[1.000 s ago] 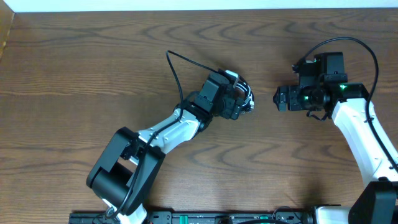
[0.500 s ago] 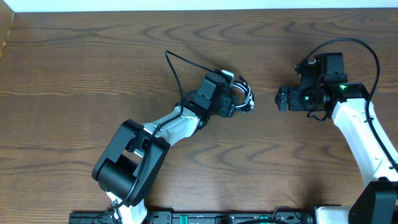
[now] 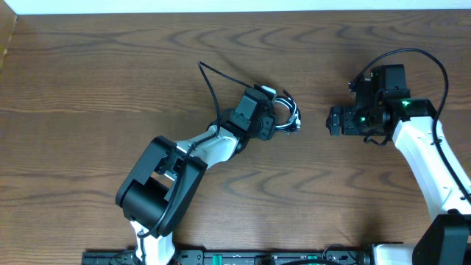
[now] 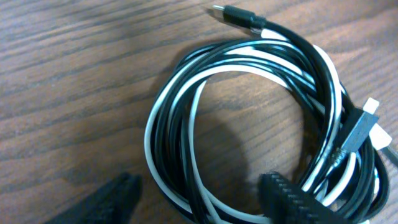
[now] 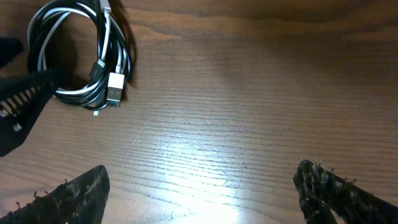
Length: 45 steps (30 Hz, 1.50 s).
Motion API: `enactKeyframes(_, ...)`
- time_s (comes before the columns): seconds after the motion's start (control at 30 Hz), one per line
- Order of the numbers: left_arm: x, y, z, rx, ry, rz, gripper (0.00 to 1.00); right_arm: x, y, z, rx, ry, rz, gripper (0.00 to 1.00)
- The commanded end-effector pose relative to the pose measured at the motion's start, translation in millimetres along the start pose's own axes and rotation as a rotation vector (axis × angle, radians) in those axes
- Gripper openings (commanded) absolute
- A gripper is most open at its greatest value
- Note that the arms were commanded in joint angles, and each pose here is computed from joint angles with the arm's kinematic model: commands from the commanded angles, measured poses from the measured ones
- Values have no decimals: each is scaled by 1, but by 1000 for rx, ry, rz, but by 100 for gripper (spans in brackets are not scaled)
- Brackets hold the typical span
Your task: Untangle cables
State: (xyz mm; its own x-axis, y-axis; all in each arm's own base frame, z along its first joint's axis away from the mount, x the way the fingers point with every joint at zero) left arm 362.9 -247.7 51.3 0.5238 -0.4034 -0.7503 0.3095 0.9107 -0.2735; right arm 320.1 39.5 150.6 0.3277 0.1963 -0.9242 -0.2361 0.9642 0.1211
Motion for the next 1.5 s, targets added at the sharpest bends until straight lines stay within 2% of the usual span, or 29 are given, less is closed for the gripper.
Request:
enactKeyframes(0.0, 2, 4, 4, 9, -12, 29, 52, 3, 0, -3, 8, 13, -4, 92)
enactKeyframes(0.03, 2, 5, 4, 9, -13, 39, 46, 3, 0, -3, 8, 13, -4, 92)
enactKeyframes(0.1, 2, 5, 4, 9, -11, 43, 41, 3, 0, -3, 8, 13, -4, 92)
enactKeyframes(0.27, 2, 6, 2, 8, -3, 46, 41, 3, 0, -3, 8, 13, -4, 92)
enactKeyframes(0.33, 2, 6, 1, 8, 2, 48, 37, 3, 0, -3, 9, 17, -4, 92)
enactKeyframes(0.4, 2, 7, 0, 8, 7, 50, 29, 3, 1, -4, 9, 20, -3, 92)
enactKeyframes(0.47, 2, 7, -1, 7, 14, 53, 8, 3, 1, -4, 10, 21, -3, 92)
enactKeyframes(0.73, -5, 7, -3, -20, 37, 54, 7, 3, 1, -5, 10, 25, -3, 92)
enactKeyframes(0.93, -42, -7, 29, -17, -63, 15, 7, 3, 2, -5, 11, 24, 12, 93)
enactKeyframes(1.17, -108, -17, 74, -116, -231, -45, 8, 2, 26, 1, 5, -18, 206, 95)
enactKeyframes(1.3, -126, -18, 76, -164, -236, -56, 8, 6, 46, 4, -29, -64, 330, 99)
enactKeyframes(1.43, -133, -30, 73, -168, -203, -144, 7, 20, 57, 0, -69, -87, 349, 99)
enactKeyframes(1.47, -134, -31, 74, -168, -205, -151, 8, 24, 59, -1, -59, -96, 352, 95)
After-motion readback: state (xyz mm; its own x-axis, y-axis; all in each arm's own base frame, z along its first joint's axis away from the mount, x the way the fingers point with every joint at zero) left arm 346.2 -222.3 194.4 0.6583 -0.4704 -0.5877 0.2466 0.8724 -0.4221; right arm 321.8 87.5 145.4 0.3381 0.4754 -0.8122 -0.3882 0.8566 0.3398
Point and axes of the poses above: each gripper's point midway between its finger pads, its own x axis out along the fingers, its own y axis along the line the jaws close on, z = x × y, the point moved 5 cm from there along -x, back along the fingers, and after that the axes turned 12 degrees about -x, right-handed, at the moved point
